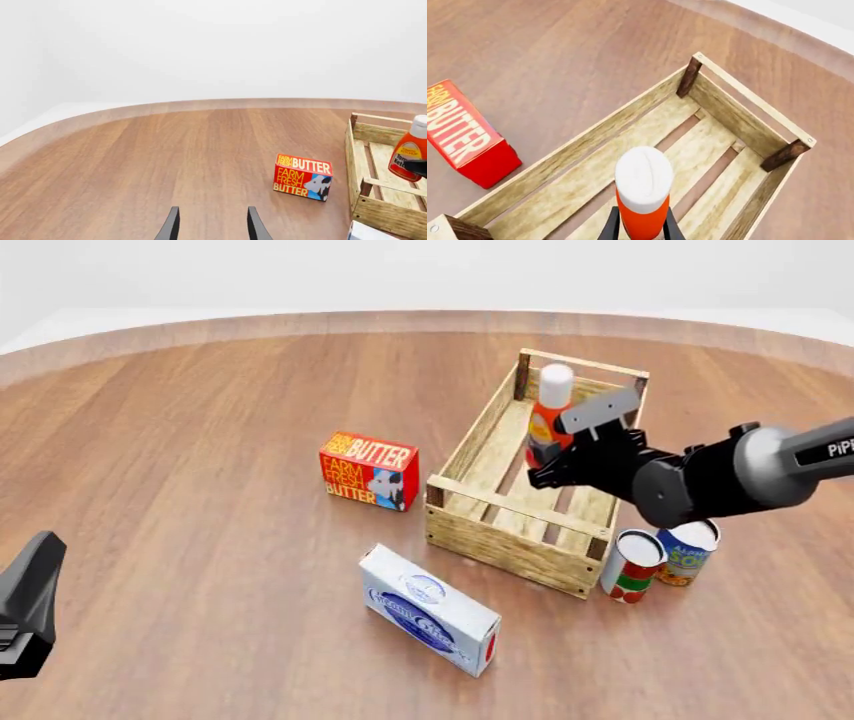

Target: Pick up the ketchup, and put it in the wooden tray.

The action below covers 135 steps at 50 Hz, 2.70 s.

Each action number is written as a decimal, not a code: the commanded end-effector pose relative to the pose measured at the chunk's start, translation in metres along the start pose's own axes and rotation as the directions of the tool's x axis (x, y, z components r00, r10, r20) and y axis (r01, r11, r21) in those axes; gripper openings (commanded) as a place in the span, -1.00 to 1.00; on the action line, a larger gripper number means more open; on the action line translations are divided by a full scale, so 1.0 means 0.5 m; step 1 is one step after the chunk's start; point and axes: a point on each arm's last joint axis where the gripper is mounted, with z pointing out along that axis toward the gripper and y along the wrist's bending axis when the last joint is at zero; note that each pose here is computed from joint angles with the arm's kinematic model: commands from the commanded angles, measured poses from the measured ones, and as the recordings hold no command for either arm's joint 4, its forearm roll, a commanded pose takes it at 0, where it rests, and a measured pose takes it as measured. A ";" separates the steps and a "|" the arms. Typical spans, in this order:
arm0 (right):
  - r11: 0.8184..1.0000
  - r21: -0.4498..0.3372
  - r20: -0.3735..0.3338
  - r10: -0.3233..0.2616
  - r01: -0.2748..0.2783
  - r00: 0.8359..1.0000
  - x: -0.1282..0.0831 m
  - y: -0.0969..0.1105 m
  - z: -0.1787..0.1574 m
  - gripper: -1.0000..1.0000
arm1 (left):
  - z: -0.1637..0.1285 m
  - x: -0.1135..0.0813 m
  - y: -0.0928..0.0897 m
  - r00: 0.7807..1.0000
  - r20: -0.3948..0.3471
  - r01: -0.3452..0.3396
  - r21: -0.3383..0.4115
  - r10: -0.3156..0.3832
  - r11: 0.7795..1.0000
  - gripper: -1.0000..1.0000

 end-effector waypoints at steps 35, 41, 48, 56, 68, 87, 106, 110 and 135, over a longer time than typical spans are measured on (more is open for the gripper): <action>1.000 0.002 -0.035 0.029 -0.029 0.999 0.034 0.001 0.030 -1.00 | 0.000 0.000 0.000 1.000 0.000 0.000 0.000 0.000 1.000 1.00; 1.000 0.002 -0.040 0.030 -0.030 0.999 0.039 0.001 0.033 -1.00 | 0.000 0.000 0.000 1.000 0.000 0.000 0.000 0.000 1.000 1.00; 1.000 0.001 -0.043 0.030 -0.030 0.999 0.042 0.002 0.035 -1.00 | 0.000 0.000 0.000 1.000 0.000 0.000 0.000 0.000 1.000 1.00; 0.999 0.002 -0.046 0.033 -0.033 0.998 0.044 0.002 0.037 -1.00 | 0.000 0.000 0.000 1.000 0.000 0.000 0.000 0.000 1.000 1.00; 0.999 0.000 -0.047 0.036 -0.036 0.998 0.045 0.003 0.038 1.00 | 0.000 0.000 0.000 1.000 0.000 0.000 0.000 0.000 1.000 1.00; 1.000 0.006 -0.027 0.027 -0.026 0.999 0.035 -0.001 0.026 1.00 | 0.000 0.000 0.000 1.000 0.000 0.000 0.000 0.000 1.000 1.00; 0.999 0.034 0.056 -0.006 0.004 0.998 0.004 -0.017 -0.019 1.00 | 0.000 0.000 0.000 1.000 0.000 0.000 0.000 0.000 1.000 1.00; 0.999 0.037 0.073 -0.009 0.007 0.997 -0.002 -0.017 -0.028 1.00 | 0.000 0.000 0.000 1.000 0.000 0.000 0.000 0.000 1.000 1.00; 0.999 0.030 0.152 -0.019 0.015 0.988 -0.042 -0.007 -0.086 1.00 | 0.000 0.000 0.000 1.000 0.000 0.000 0.000 0.000 1.000 1.00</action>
